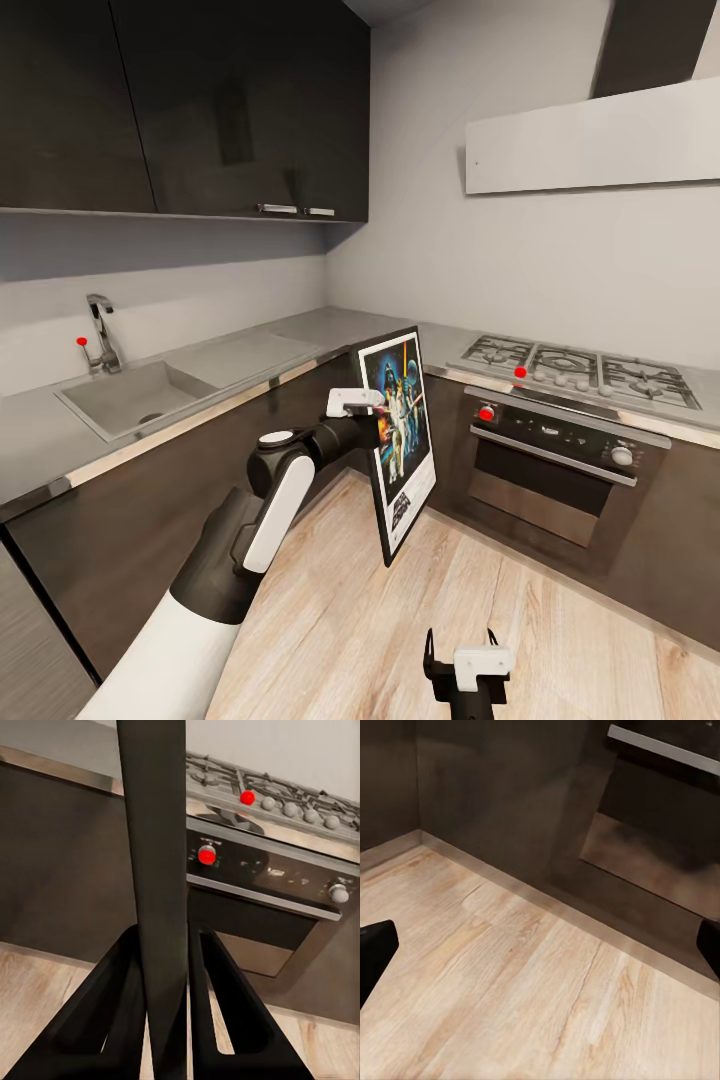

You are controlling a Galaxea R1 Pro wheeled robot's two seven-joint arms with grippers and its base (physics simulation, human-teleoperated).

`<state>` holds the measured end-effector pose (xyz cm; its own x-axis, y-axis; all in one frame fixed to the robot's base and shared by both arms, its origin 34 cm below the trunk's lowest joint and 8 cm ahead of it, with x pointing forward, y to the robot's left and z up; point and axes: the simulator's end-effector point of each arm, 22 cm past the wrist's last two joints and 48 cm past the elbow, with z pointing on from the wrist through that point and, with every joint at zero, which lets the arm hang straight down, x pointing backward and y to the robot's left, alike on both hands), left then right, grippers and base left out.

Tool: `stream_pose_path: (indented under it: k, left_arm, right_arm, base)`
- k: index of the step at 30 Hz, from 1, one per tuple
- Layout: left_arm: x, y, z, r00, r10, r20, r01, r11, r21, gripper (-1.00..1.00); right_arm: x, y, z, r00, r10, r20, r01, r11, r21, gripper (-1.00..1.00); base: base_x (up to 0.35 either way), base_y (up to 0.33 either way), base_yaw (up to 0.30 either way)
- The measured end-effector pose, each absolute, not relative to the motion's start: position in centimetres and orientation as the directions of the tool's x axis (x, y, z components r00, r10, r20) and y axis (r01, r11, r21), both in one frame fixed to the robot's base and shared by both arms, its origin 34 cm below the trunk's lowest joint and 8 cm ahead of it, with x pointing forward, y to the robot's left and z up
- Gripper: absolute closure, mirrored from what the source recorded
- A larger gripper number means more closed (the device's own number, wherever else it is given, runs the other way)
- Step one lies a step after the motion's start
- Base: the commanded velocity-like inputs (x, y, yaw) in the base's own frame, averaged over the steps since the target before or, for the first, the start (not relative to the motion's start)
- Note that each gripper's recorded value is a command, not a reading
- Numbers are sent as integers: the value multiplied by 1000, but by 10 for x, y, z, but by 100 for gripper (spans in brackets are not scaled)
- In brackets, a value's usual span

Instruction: Pick up the poster from the kitchen countertop and hang it on one of the wall nails in the kitchen.

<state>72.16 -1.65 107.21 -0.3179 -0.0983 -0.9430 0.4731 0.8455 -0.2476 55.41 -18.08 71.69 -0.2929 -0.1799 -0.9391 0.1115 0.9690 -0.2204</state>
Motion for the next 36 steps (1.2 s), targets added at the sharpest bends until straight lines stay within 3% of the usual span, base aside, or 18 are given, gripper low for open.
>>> stream_pose_path:
  k: [20, 21, 27, 36]
  left_arm:
    - [723, -9, 1085, -274, -91, -957, 466, 858, -215, 100]
    - [723, -9, 1085, -272, -85, -959, 460, 864, -207, 100]
    - [716, -22, 1079, -262, -32, -964, 461, 874, -155, 100]
    - [713, -27, 1078, -258, -18, -966, 467, 873, -141, 100]
  right_arm:
    - [570, -152, 743, -272, -104, -957, 147, 978, -148, -100]
    - [569, -146, 788, -286, -138, -948, 252, 944, -213, -100]
    - [572, -121, 840, -222, -146, -964, 281, 937, -207, -100]
    - [577, -106, 856, -239, -178, -954, 285, 927, -244, -100]
  base:
    - [0, 0, 0]
    - [0, 0, 0]
    - [0, 0, 0]
    - [0, 0, 0]
